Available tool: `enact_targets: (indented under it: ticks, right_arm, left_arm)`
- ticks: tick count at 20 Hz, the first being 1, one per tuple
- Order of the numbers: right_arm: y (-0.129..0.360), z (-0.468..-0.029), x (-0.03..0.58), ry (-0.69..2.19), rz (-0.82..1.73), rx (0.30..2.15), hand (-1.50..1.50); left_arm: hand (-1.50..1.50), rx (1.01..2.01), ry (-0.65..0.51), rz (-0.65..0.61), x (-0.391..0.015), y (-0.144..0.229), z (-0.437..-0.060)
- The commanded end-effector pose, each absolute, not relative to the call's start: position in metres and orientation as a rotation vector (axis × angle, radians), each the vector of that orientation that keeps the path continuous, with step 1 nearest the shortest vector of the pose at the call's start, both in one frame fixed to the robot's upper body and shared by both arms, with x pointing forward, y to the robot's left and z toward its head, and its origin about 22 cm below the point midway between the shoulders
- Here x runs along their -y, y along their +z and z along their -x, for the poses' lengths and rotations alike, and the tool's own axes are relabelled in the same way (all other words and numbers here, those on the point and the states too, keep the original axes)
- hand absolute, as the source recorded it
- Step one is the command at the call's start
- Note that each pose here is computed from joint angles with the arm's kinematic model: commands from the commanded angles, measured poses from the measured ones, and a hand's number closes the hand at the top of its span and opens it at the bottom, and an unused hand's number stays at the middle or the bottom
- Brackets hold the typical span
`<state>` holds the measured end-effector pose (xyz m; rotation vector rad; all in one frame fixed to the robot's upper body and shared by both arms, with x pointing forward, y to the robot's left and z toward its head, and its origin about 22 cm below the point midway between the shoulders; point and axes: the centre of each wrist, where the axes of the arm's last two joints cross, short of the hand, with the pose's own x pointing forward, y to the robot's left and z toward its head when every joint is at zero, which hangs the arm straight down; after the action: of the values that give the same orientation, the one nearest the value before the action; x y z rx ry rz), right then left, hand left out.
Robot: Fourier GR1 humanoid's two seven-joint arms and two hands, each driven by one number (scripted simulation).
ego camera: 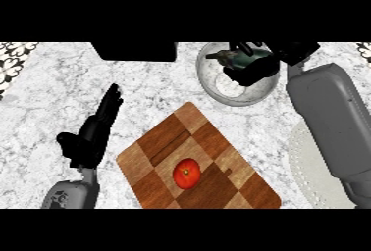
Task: Pick the eggplant from the placemat and place it in the bowl
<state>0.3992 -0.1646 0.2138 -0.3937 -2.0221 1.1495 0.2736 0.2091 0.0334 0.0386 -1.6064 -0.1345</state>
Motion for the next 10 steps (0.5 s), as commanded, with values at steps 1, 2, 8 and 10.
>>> enact_targets:
  ticks: [1,2,8,10]
  right_arm:
    - [0.188,-0.425,0.168,1.18,0.453,2.003,1.5]
    - [0.182,-0.436,0.176,1.18,0.459,1.975,1.5]
    - [0.143,-0.452,0.182,1.276,0.341,1.844,1.5]
    - [0.149,-0.461,0.192,1.184,0.292,1.769,1.5]
  left_arm:
    - [0.0,1.59,-0.129,-0.023,-0.205,0.029,-0.275]
    - [0.0,1.61,-0.144,-0.018,-0.19,0.045,-0.273]
    - [0.0,1.6,-0.145,-0.059,-0.208,0.037,-0.279]
    - [0.0,1.605,-0.146,-0.038,-0.2,0.026,-0.276]
